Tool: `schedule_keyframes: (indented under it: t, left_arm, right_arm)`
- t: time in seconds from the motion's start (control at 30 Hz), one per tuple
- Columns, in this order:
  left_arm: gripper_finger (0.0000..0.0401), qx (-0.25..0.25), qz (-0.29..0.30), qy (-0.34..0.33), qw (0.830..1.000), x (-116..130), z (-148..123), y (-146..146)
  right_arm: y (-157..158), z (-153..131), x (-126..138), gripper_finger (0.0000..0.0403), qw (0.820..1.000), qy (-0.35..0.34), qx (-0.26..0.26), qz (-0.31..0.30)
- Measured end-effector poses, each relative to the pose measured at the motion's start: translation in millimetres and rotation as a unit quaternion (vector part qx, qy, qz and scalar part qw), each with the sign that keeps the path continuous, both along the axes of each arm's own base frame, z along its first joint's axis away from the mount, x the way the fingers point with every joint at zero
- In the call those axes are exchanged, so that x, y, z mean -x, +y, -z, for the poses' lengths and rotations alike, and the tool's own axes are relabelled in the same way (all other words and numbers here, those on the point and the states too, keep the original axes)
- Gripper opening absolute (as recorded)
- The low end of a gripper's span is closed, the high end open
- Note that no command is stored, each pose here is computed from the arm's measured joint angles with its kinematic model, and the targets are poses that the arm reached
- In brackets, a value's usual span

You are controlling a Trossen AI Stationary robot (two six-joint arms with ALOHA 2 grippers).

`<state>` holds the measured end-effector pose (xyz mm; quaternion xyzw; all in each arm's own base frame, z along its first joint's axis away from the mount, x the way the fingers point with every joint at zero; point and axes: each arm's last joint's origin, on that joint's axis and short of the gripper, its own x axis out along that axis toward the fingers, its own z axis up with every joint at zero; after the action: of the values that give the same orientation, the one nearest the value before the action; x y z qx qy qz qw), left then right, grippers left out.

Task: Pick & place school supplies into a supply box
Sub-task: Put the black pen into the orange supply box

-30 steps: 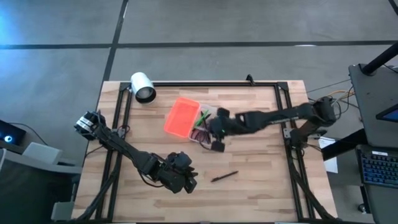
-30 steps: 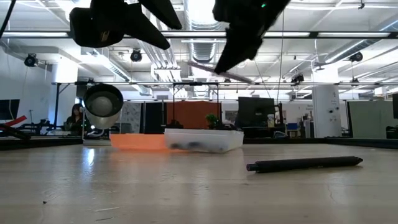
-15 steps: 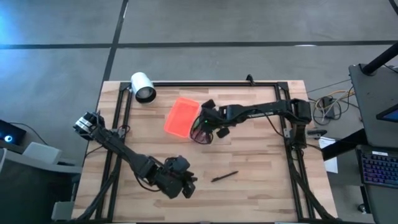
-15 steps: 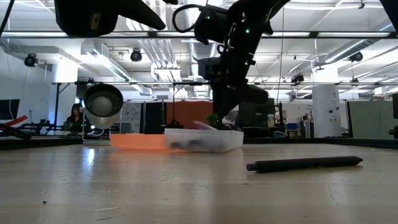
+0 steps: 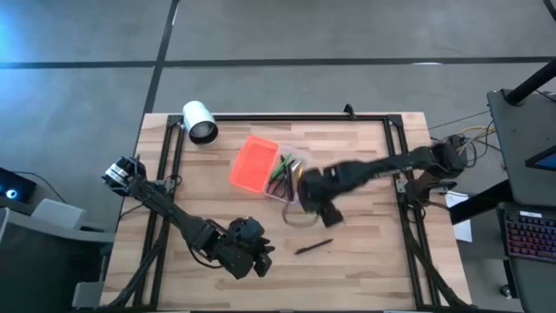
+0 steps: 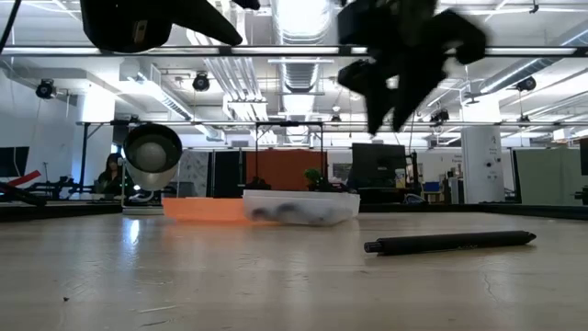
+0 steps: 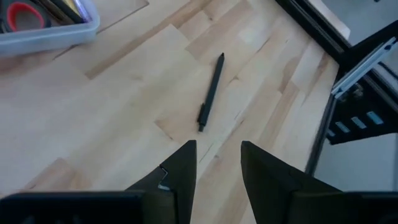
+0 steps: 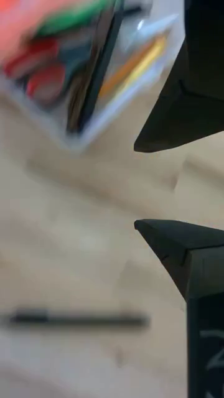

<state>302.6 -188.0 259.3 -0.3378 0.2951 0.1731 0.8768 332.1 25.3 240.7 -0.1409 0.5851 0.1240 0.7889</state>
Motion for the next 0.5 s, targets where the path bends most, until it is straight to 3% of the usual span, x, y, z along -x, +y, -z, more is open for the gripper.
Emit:
schedule_keyframes:
  t: [0.27,0.5]
  left_arm:
    - [0.0108,-0.017,0.005,0.004,1.0,0,1,1]
    - [0.0108,-0.017,0.004,0.004,1.0,0,1,1]
  right_arm:
    - [84,40,15,0.0175,0.999,-0.012,-0.042,0.0]
    - [116,73,20,0.0173,0.995,-0.035,-0.084,0.052]
